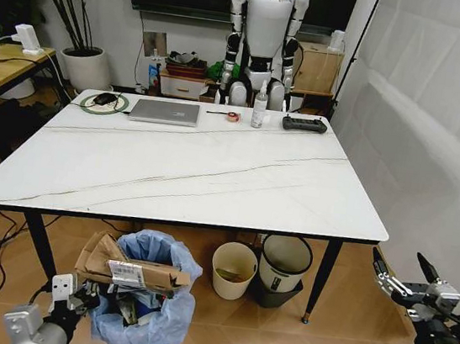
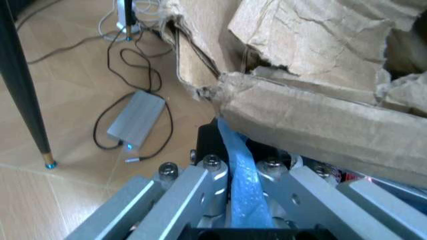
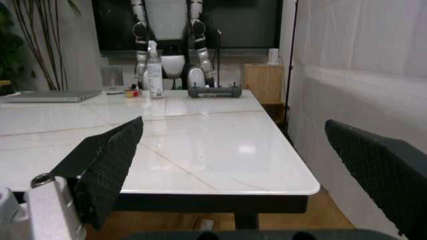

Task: Pick up the trash bin and place the trash from the table into it.

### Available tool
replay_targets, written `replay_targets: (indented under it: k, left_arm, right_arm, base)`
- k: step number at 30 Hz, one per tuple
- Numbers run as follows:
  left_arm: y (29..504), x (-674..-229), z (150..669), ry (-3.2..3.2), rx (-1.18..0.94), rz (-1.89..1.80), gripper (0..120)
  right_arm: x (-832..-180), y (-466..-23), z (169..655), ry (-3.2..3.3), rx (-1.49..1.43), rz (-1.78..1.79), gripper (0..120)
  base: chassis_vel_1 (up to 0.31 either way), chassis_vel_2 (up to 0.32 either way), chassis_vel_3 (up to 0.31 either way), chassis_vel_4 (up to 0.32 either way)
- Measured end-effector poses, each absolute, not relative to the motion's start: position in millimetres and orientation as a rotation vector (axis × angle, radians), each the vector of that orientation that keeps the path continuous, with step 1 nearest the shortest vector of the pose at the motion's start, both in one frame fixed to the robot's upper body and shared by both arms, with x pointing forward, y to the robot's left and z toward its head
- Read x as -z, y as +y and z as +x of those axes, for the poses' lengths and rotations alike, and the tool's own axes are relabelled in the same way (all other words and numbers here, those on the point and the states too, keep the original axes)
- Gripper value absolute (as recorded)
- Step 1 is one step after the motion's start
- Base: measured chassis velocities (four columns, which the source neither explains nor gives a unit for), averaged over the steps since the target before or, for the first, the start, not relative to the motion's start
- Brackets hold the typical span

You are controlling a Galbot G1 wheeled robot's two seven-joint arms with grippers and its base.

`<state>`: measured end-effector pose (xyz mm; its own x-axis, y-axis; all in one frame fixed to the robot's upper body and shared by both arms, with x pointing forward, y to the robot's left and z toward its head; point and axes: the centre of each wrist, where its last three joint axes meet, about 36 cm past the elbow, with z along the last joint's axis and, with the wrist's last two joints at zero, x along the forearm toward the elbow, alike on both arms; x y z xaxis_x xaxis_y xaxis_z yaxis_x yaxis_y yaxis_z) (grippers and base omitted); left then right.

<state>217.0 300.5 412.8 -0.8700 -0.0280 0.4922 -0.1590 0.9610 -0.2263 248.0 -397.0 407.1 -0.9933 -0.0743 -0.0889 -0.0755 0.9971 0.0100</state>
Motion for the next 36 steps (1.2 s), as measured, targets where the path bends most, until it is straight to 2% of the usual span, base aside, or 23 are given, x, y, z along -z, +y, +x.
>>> replay_targets:
  k: [12, 36]
  left_arm:
    - [301, -397, 215, -2.576, -0.364, 0.145, 0]
    - [302, -339, 205, -2.504, -0.389, 0.209, 0]
  right_arm:
    - [-407, -397, 248, 3.051, -0.022, -0.114, 100]
    - [-407, -397, 248, 3.051, -0.022, -0.115, 100]
  base:
    - [0.000, 0.000, 0.000, 0.000]
    - [0.000, 0.000, 0.000, 0.000]
